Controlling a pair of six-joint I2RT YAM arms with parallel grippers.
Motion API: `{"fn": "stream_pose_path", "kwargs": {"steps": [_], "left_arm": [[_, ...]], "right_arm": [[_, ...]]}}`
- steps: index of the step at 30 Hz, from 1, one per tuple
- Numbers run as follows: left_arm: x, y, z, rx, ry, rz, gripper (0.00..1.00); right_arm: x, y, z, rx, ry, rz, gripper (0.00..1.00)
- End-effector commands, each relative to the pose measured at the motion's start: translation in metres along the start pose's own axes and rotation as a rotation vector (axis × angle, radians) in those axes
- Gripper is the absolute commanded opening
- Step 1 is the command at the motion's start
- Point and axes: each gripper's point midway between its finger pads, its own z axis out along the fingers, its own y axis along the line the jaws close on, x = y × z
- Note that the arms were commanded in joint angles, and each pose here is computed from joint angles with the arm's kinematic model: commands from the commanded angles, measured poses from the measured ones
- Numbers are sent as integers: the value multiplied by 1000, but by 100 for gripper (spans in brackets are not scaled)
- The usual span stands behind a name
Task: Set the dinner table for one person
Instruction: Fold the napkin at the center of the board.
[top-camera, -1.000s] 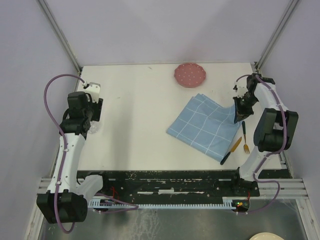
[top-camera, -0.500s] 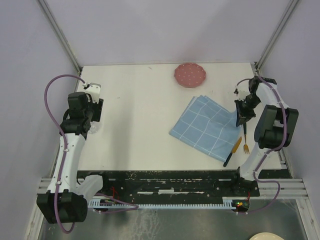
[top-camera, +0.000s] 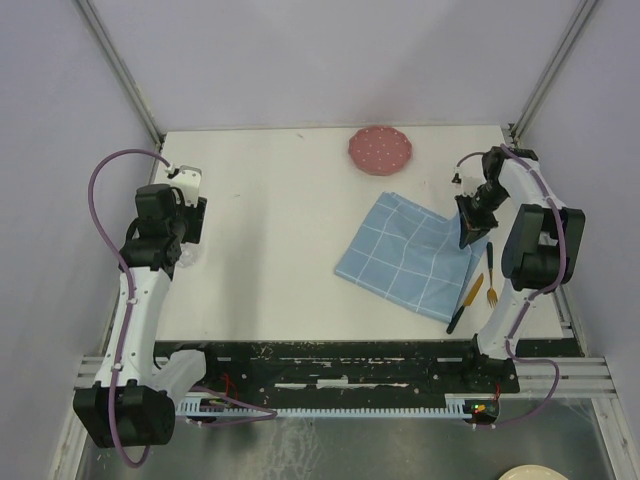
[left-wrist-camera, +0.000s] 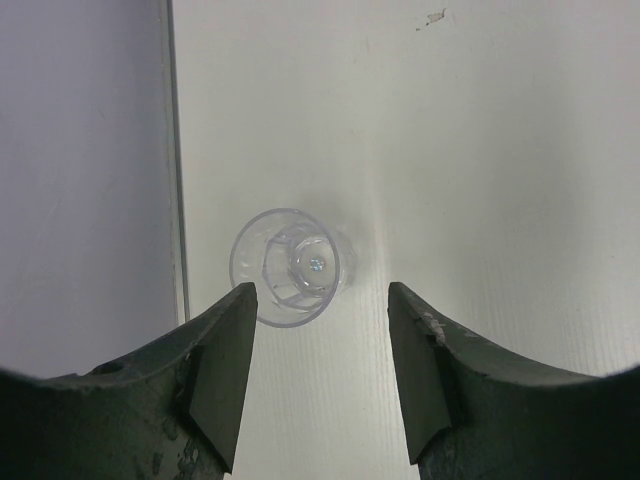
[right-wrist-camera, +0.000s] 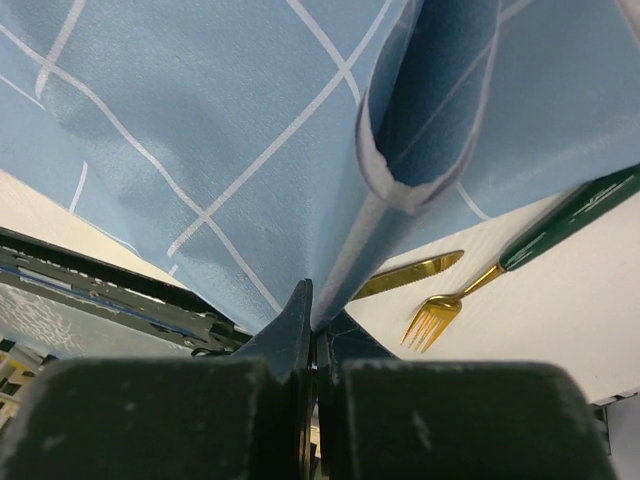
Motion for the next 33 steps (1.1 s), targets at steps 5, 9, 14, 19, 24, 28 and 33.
{"fn": "stream_pose_path", "kwargs": {"steps": [5,9,14,19,24,28,33], "left_arm": [[-15,1,-10,-4,-77,-44,62],[-13,1,-12,-7,-77,-41,62],[-12,1,-13,-7,-78,-39,62],[-12,2,-13,-10,-77,-32,62],[-10,1,-13,-10,-75,-29,62],[-9,2,-13,-14,-78,-29,62],[-10,2,-15,-16,-88,-25,62]], "right_arm": [[1,-11,2,61,24,8,2],[7,-18,-2,115,24,-1,2],[11,-26,-5,171,15,27,11],[4,-27,-22,202,-62,51,46],[-15,-31,-60,274,-196,44,49],[-9,-34,-51,259,-120,44,48],[0,-35,-29,236,-74,60,46]]}}
